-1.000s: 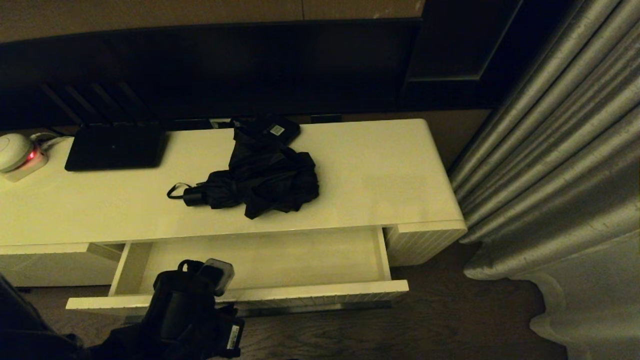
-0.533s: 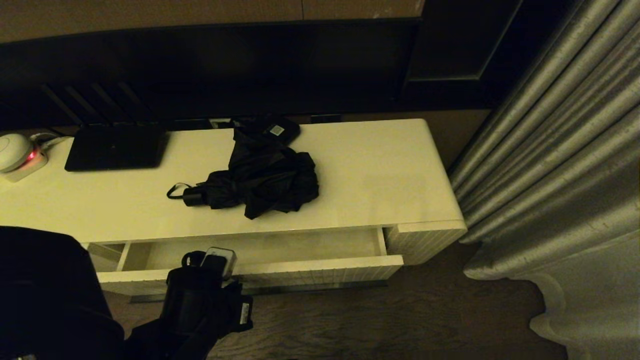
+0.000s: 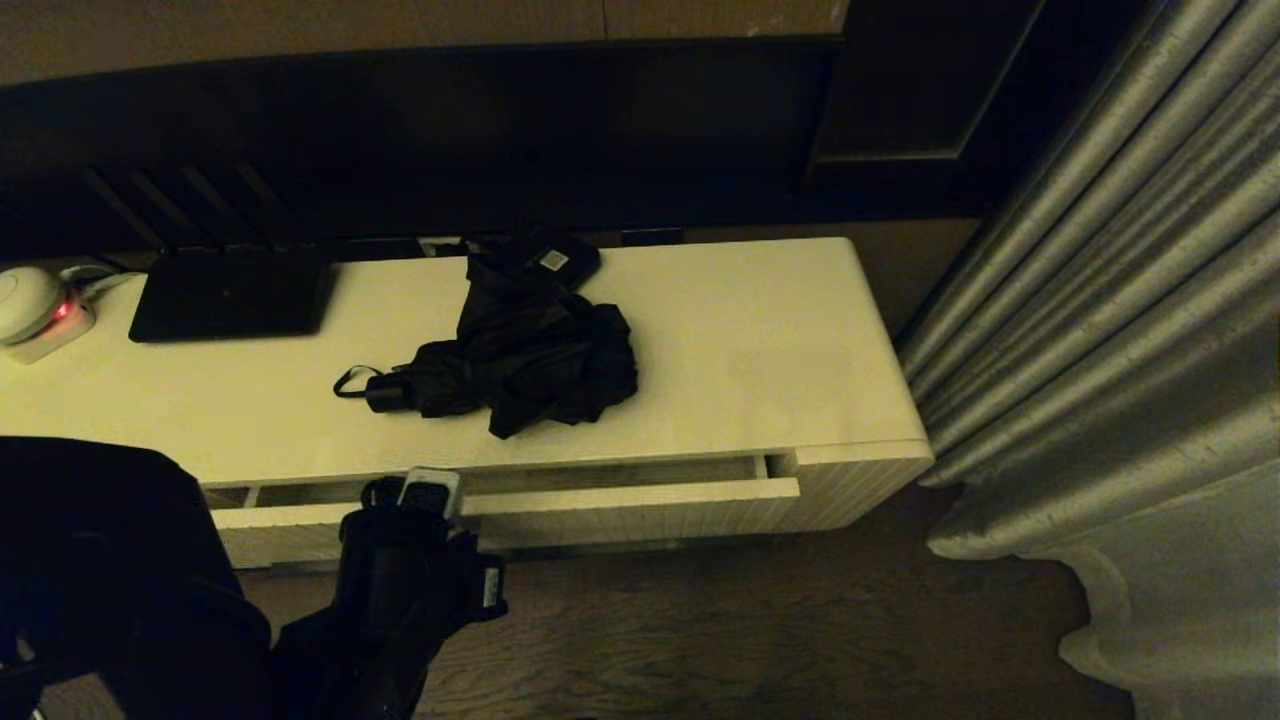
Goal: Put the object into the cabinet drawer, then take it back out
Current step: Close the drawer
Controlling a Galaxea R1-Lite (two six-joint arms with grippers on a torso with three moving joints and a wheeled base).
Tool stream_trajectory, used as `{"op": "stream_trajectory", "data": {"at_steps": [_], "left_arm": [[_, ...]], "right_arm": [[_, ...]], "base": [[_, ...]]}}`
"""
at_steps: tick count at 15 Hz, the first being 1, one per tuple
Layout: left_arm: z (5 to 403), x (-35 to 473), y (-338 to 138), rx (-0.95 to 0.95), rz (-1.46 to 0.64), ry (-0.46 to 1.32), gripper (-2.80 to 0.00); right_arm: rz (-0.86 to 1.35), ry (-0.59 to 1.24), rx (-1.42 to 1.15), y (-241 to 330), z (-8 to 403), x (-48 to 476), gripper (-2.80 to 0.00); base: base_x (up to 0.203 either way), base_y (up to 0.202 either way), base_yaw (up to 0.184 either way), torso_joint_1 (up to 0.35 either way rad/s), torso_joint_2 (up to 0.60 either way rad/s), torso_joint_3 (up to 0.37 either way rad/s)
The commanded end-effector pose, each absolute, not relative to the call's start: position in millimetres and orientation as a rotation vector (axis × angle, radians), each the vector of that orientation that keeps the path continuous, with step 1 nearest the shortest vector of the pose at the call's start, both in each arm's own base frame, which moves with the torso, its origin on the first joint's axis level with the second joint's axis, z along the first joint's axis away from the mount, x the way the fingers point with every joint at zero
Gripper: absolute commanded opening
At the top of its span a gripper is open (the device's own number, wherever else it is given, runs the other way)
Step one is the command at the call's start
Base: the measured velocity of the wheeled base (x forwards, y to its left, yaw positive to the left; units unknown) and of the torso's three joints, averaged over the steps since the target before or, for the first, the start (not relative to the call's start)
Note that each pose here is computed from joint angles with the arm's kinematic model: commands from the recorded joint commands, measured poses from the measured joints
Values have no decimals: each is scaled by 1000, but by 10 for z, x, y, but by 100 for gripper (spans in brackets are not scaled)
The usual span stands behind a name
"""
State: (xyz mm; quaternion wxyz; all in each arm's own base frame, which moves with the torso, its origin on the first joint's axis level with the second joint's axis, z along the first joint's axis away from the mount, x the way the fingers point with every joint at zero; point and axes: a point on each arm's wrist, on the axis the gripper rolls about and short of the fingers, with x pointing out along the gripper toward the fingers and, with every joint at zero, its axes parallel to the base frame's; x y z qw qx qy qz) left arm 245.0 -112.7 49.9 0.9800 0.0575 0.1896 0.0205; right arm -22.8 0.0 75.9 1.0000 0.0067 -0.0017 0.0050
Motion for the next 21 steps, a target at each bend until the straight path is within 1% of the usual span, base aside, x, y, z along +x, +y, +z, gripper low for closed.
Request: {"op": "stream_trajectory", "data": {"at_steps": [1, 8, 10, 13, 19, 21], "left_arm": [[521, 2491, -1120, 105, 52, 365, -280], [583, 2698, -1065, 96, 113, 317, -280], [592, 2692, -1062, 105, 112, 316, -280], [664, 2599, -1022, 126, 105, 314, -280], [1041, 2201, -906, 193, 66, 277, -280], [1178, 2073, -841, 190, 74, 253, -280]], "right_arm": [[11, 0, 14, 0, 754, -226, -280], [11, -3, 14, 0, 760, -227, -280], [11, -3, 14, 0, 760, -227, -280], [11, -3, 14, 0, 760, -227, -280], [11, -3, 14, 0, 760, -227, -280], [11, -2, 14, 0, 756, -226, -280]], "base": [[0, 0, 0, 0, 0, 0], [0, 0, 0, 0, 0, 0], [0, 0, 0, 0, 0, 0], [0, 0, 0, 0, 0, 0], [0, 0, 0, 0, 0, 0], [0, 0, 0, 0, 0, 0]]}}
